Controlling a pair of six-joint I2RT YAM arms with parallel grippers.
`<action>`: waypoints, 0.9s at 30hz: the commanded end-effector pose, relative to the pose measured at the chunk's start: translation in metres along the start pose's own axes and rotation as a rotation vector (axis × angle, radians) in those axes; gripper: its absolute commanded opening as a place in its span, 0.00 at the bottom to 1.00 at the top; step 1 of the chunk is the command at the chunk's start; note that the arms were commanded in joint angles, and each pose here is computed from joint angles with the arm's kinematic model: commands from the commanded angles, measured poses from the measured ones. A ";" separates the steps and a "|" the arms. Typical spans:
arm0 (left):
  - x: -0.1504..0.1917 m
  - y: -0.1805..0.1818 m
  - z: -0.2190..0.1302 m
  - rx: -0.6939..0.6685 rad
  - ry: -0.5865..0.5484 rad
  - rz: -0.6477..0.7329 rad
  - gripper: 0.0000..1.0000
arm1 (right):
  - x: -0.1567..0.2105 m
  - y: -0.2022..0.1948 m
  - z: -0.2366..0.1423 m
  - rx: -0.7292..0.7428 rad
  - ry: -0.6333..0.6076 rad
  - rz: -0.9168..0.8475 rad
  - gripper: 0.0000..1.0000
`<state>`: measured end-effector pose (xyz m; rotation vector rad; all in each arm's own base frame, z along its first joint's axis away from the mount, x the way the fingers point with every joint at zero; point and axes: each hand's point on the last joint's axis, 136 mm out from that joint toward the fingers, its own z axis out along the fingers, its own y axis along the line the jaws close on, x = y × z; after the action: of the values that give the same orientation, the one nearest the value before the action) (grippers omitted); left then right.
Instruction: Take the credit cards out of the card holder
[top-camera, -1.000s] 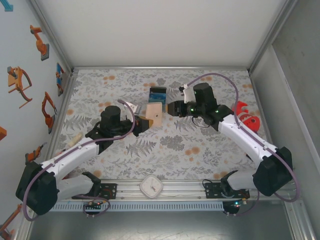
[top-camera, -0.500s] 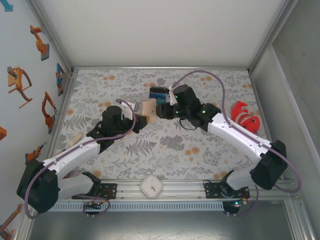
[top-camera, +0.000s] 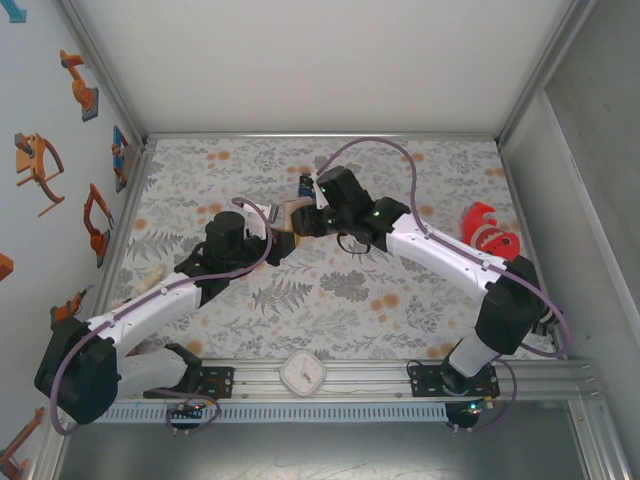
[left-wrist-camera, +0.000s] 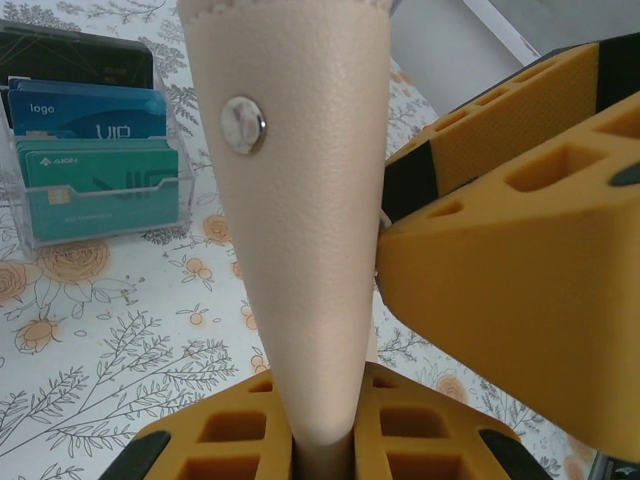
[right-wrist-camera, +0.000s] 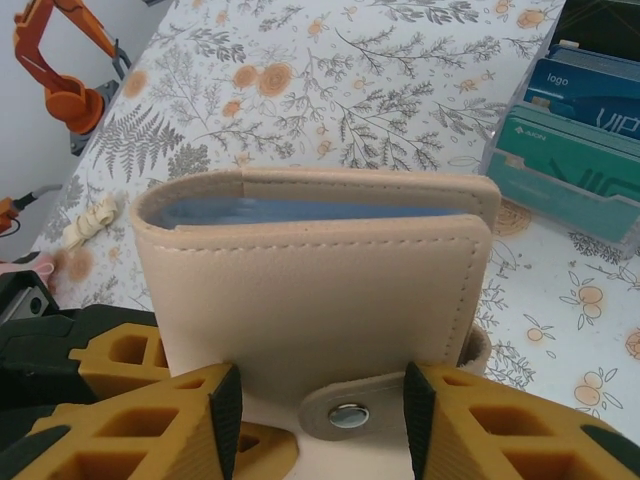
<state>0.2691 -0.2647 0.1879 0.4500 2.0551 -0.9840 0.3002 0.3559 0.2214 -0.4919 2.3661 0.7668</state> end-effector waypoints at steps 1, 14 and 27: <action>-0.029 -0.020 -0.004 0.067 -0.082 0.026 0.00 | 0.000 -0.006 0.000 0.055 0.012 -0.010 0.43; -0.031 -0.019 -0.005 0.054 -0.097 0.017 0.00 | 0.008 -0.023 0.002 0.134 0.033 -0.016 0.20; -0.028 -0.014 -0.006 0.032 -0.092 0.016 0.00 | 0.005 -0.034 -0.017 0.166 -0.020 -0.026 0.00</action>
<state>0.2717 -0.2633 0.1867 0.4189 2.0639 -0.9737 0.2994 0.3447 0.2166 -0.4893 2.3760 0.6670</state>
